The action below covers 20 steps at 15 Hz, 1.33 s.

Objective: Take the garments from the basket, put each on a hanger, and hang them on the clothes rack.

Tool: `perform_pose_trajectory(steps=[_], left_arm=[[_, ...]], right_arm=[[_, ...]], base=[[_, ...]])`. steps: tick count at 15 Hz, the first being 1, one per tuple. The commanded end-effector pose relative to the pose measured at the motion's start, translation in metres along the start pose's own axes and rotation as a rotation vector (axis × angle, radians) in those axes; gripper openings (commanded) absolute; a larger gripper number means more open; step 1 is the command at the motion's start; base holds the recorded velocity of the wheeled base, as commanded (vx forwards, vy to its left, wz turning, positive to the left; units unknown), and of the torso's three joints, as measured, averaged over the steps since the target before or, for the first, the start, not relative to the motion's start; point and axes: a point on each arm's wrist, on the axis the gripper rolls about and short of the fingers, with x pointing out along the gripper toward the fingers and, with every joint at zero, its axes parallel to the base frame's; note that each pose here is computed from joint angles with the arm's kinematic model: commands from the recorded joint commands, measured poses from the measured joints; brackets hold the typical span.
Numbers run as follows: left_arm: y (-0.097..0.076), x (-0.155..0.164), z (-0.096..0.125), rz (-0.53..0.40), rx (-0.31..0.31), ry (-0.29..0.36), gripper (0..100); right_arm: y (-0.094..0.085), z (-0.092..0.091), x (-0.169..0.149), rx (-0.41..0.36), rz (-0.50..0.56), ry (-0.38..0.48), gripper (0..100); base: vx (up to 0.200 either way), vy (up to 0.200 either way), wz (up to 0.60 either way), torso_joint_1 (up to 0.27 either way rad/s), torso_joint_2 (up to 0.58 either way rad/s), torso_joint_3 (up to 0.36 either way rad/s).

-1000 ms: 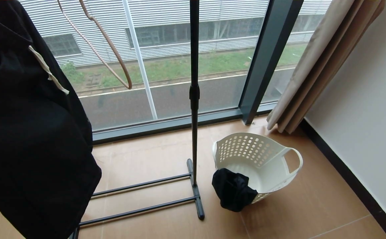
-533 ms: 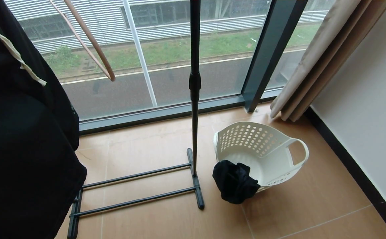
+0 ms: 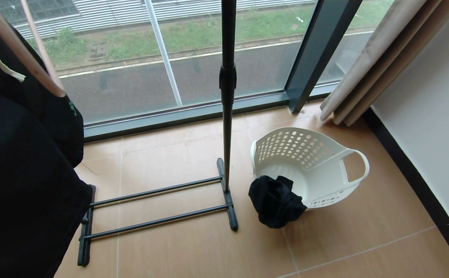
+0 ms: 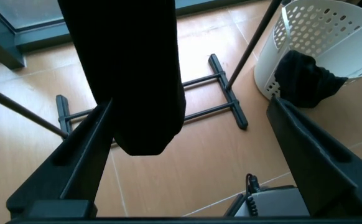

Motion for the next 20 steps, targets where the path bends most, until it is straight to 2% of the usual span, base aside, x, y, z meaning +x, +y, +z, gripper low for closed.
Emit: perform_pose_trajectory(steps=[1, 9, 10, 11, 12, 13, 14, 15, 16, 17, 19, 20], left_arm=[[0.000, 0.000, 0.000, -0.001, 0.000, 0.002, 100], [0.000, 0.000, 0.000, -0.001, 0.000, 0.002, 100], [0.000, 0.000, 0.000, -0.001, 0.000, 0.000, 100], [0.000, 0.000, 0.000, -0.001, 0.000, 0.000, 100], [0.000, 0.000, 0.000, 0.002, -0.003, 0.000, 100], [0.000, 0.000, 0.000, 0.004, -0.003, 0.000, 100], [0.000, 0.000, 0.000, 0.002, -0.003, 0.000, 100], [0.000, 0.000, 0.000, 0.002, -0.003, 0.000, 100], [0.000, 0.000, 0.000, 0.002, -0.003, 0.002, 100], [0.000, 0.000, 0.000, 0.002, -0.003, 0.000, 100], [0.000, 0.000, 0.000, 0.002, -0.003, 0.000, 100], [0.000, 0.000, 0.000, 0.002, -0.003, 0.002, 100]], right_arm=[[0.000, 0.000, 0.000, 0.000, 0.000, -0.001, 100], [0.000, 0.000, -0.001, -0.001, 0.003, 0.001, 100], [0.000, 0.001, 0.002, 0.000, 0.007, 0.035, 100], [-0.001, 0.003, 0.008, 0.006, 0.021, 0.111, 100], [-0.001, 0.010, 0.020, 0.021, 0.098, 0.239, 100], [-0.001, 0.015, 0.026, 0.025, 0.127, 0.276, 100], [0.000, 0.033, 0.054, 0.055, 0.198, 0.424, 100], [0.000, 0.040, 0.074, 0.064, 0.208, 0.501, 100], [0.002, 0.045, 0.098, 0.058, 0.232, 0.560, 100], [0.006, 0.050, 0.116, 0.046, 0.270, 0.584, 100], [0.015, 0.051, 0.149, 0.024, 0.314, 0.677, 100], [0.019, 0.053, 0.169, -0.018, 0.335, 0.701, 100]], base=[[0.000, 0.000, 0.00, 0.012, 0.01, -0.207], [0.000, 0.000, 0.00, 0.002, 0.01, -0.198], [0.000, 0.000, 0.00, 0.012, 0.00, -0.178], [0.000, 0.000, 0.00, 0.002, 0.00, -0.163], [0.000, 0.000, 0.00, -0.002, 0.00, -0.105], [0.000, 0.000, 0.00, 0.007, 0.00, -0.051], [0.000, 0.000, 0.00, 0.000, 0.00, 0.000], [0.000, 0.000, 0.00, 0.000, 0.00, 0.000], [0.000, 0.000, 0.00, 0.000, 0.00, 0.000], [0.000, 0.000, 0.00, 0.000, 0.00, 0.000], [0.000, 0.000, 0.00, 0.000, 0.00, 0.000], [0.000, 0.000, 0.00, 0.000, 0.00, 0.000]])
